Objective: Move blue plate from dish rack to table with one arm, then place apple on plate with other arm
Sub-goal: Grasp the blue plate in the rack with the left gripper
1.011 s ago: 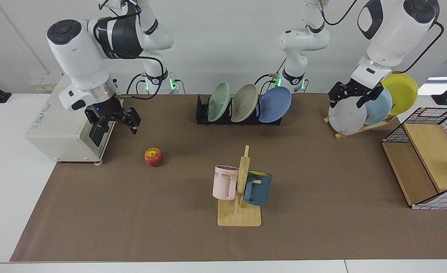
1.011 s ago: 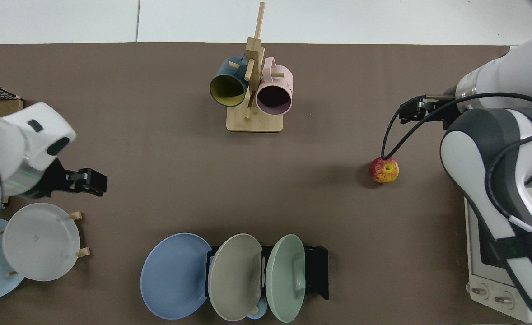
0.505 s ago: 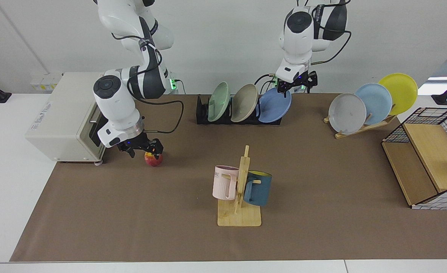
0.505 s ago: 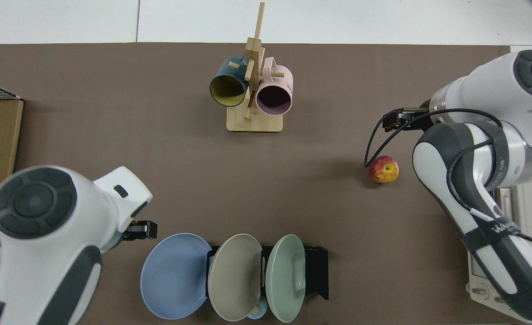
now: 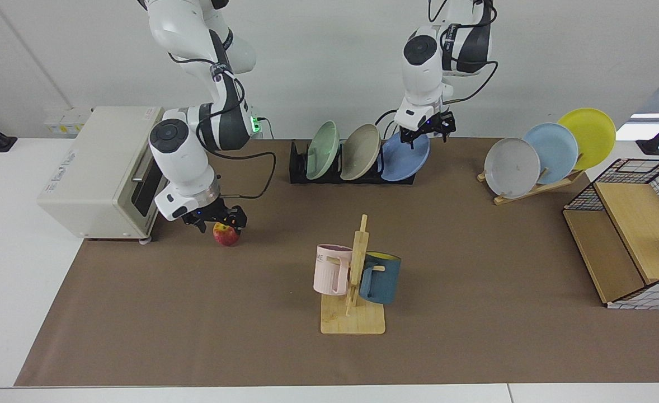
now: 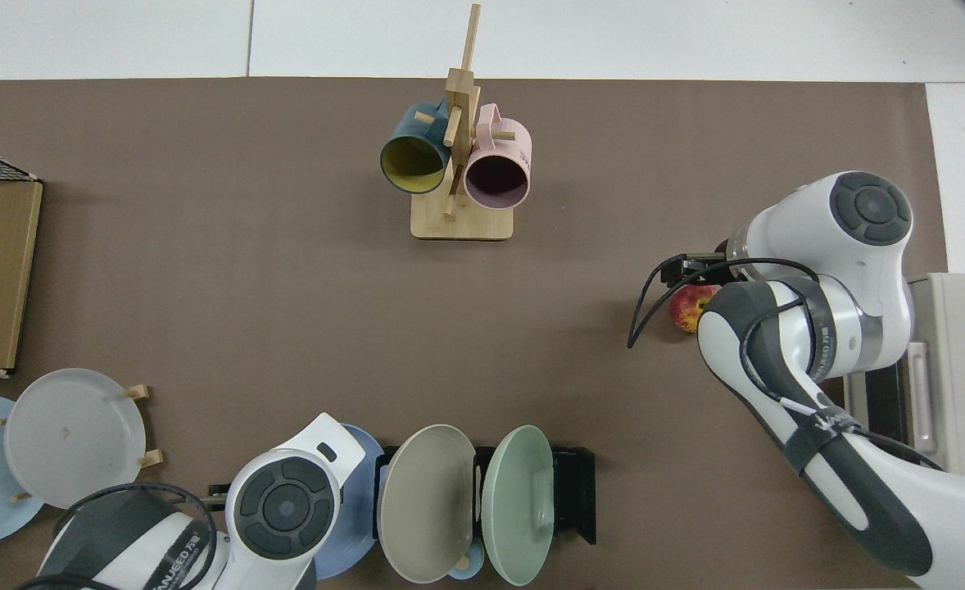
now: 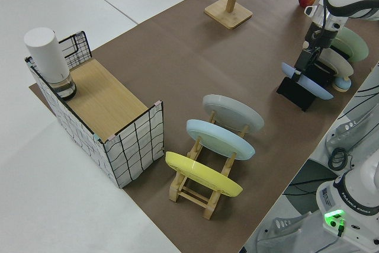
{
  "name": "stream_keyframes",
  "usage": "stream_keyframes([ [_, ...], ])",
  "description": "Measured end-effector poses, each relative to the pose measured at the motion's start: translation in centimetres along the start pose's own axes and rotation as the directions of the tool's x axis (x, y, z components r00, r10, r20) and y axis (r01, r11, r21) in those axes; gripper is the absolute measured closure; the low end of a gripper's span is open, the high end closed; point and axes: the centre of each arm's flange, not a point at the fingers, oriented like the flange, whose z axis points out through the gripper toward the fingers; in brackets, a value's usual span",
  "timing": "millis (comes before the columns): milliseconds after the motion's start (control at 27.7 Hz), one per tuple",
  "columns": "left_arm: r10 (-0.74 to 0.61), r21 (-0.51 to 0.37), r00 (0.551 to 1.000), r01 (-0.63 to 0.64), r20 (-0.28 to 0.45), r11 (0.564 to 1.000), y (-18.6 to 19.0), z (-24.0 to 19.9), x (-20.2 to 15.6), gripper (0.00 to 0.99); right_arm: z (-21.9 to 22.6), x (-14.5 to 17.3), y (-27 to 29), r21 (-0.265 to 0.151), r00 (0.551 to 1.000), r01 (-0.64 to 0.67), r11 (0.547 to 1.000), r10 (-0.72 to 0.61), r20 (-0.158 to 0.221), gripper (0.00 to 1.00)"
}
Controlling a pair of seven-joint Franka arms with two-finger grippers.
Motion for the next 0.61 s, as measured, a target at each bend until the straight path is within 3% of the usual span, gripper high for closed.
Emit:
stream_keyframes([
  [217, 0.000, -0.001, 1.000, 0.000, 0.000, 1.000, -0.1, 0.0, 0.1, 0.013, 1.7, -0.6, 0.2, -0.026, 1.000, 0.017, 1.000, -0.017, 0.016, 0.00],
  [289, -0.001, -0.002, 1.000, 0.001, 0.000, 1.000, -0.1, 0.0, 0.1, 0.079, 2.1, -0.7, 0.3, -0.030, 1.000, 0.019, 0.999, -0.018, 0.024, 0.00],
  [469, 0.000, -0.008, 1.000, 0.000, -0.008, 1.000, -0.3, -0.4, 0.4, 0.454, 3.5, -1.0, 0.5, -0.034, 0.999, 0.020, 0.999, -0.019, 0.040, 0.00],
  [578, 0.020, -0.009, 1.000, -0.020, -0.014, 1.000, -0.7, -0.7, 0.7, 0.590, 4.4, -1.1, 0.5, -0.035, 0.999, 0.021, 0.999, -0.020, 0.045, 0.00],
  [614, 0.025, -0.010, 1.000, -0.026, -0.015, 1.000, -0.9, -0.8, 0.8, 0.700, 4.7, -1.2, 0.5, -0.035, 0.999, 0.022, 0.999, -0.020, 0.047, 0.00],
])
